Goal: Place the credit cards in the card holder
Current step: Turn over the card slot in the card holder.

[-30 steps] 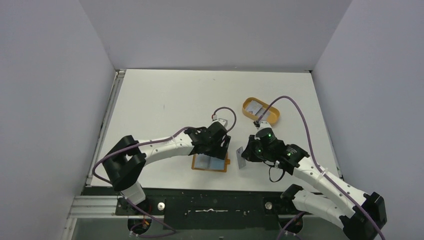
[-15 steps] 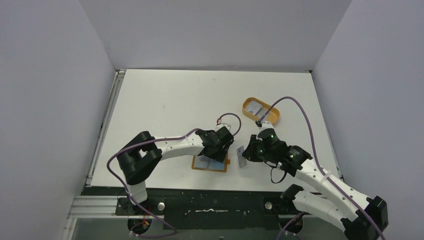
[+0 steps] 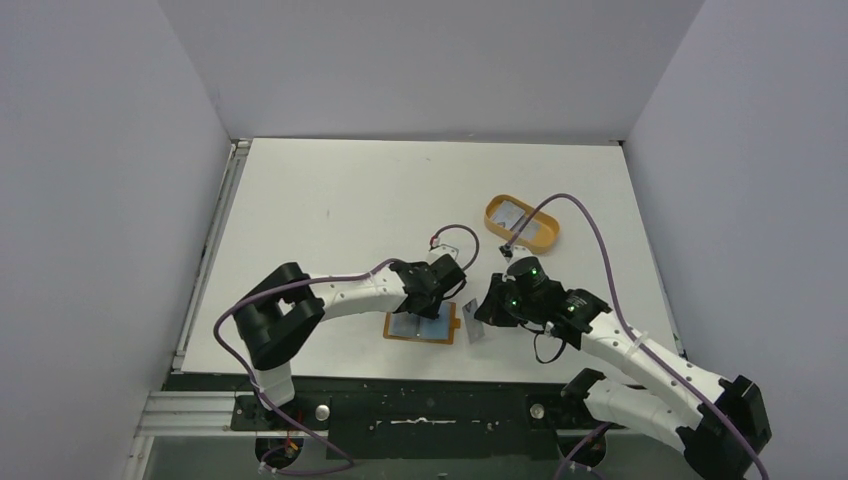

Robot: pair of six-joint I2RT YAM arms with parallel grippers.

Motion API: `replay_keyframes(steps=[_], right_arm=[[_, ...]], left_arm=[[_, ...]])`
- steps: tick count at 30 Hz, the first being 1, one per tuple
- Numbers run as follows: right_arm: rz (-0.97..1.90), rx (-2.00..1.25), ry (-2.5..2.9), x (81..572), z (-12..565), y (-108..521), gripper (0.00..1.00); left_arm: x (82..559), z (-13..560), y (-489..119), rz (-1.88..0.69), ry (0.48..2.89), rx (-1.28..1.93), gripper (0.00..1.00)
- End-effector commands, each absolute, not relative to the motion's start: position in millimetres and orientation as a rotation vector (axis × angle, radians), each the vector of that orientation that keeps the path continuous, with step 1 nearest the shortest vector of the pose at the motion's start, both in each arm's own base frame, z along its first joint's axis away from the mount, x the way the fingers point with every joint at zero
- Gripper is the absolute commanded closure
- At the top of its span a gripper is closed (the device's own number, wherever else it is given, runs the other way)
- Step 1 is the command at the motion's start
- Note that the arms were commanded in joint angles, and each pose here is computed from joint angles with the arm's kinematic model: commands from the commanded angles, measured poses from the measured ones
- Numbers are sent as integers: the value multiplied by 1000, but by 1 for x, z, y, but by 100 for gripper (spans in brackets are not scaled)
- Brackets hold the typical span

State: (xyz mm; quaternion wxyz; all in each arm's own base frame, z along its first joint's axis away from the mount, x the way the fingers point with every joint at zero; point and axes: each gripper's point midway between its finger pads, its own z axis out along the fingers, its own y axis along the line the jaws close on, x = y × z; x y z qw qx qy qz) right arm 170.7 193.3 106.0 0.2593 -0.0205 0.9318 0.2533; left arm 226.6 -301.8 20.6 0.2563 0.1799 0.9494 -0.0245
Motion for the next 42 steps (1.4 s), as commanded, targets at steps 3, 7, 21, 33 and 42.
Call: replay_keyframes(steps=[3,7,21,33,42], right_arm=[[894,-85,2492,176,113,231,100],[941,-99,2523,178,106,243,100],[941,-25,2581,186,87,245,100],[970,-24,2602,185,80,247,100],[981,-26,2618,185,75,249,100]], left_arm=[[214,6,-285,-46,2634,446,83],[213,5,-282,-60,2638,417,89],[213,4,-275,-54,2644,388,97],[214,5,-273,-57,2645,375,99],[214,6,-273,-62,2646,369,100]])
